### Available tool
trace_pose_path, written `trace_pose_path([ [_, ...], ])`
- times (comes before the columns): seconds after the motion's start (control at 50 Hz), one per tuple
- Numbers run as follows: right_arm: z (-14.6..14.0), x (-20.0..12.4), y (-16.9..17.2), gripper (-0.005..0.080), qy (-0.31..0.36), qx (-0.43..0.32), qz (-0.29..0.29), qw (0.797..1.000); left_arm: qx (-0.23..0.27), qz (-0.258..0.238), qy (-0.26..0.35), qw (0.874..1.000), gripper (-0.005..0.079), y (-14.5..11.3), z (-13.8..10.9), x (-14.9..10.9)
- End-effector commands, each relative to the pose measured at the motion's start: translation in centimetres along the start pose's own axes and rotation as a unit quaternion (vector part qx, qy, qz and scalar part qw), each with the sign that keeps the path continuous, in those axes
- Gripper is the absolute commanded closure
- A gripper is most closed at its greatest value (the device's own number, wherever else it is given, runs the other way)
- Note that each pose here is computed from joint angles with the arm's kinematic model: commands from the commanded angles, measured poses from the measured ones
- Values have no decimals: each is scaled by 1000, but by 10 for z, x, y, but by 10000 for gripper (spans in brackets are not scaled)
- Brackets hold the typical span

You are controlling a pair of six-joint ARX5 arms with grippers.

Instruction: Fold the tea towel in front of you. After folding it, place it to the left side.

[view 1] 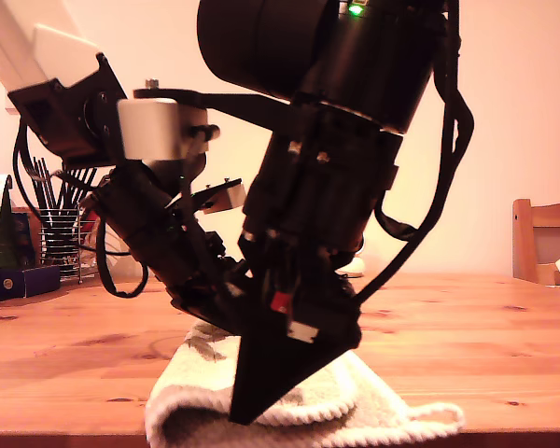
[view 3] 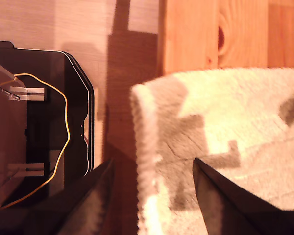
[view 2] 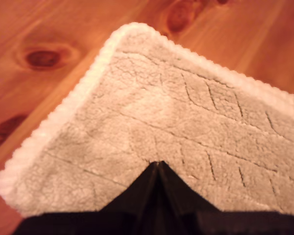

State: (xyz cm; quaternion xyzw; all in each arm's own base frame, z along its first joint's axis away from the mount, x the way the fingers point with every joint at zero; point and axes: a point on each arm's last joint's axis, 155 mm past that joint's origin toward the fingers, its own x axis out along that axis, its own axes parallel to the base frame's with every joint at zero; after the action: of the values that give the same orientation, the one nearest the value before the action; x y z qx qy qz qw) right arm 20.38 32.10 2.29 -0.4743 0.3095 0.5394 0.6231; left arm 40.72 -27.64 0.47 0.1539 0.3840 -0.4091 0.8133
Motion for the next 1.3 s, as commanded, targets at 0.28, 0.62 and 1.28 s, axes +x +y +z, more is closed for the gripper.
trace_pose_path([
  [0.28,-3,19,6,288,10,-5,10,1000,-24,8,20,999,766,10,-26,19],
  [0.62,-20,45,5,289,44,-9,2,999,-29,-7,19,999,766,5,-26,19],
  [1.28,-30,47,7,765,68,-6,1,998,-32,-20,22,999,766,0,-28,19],
])
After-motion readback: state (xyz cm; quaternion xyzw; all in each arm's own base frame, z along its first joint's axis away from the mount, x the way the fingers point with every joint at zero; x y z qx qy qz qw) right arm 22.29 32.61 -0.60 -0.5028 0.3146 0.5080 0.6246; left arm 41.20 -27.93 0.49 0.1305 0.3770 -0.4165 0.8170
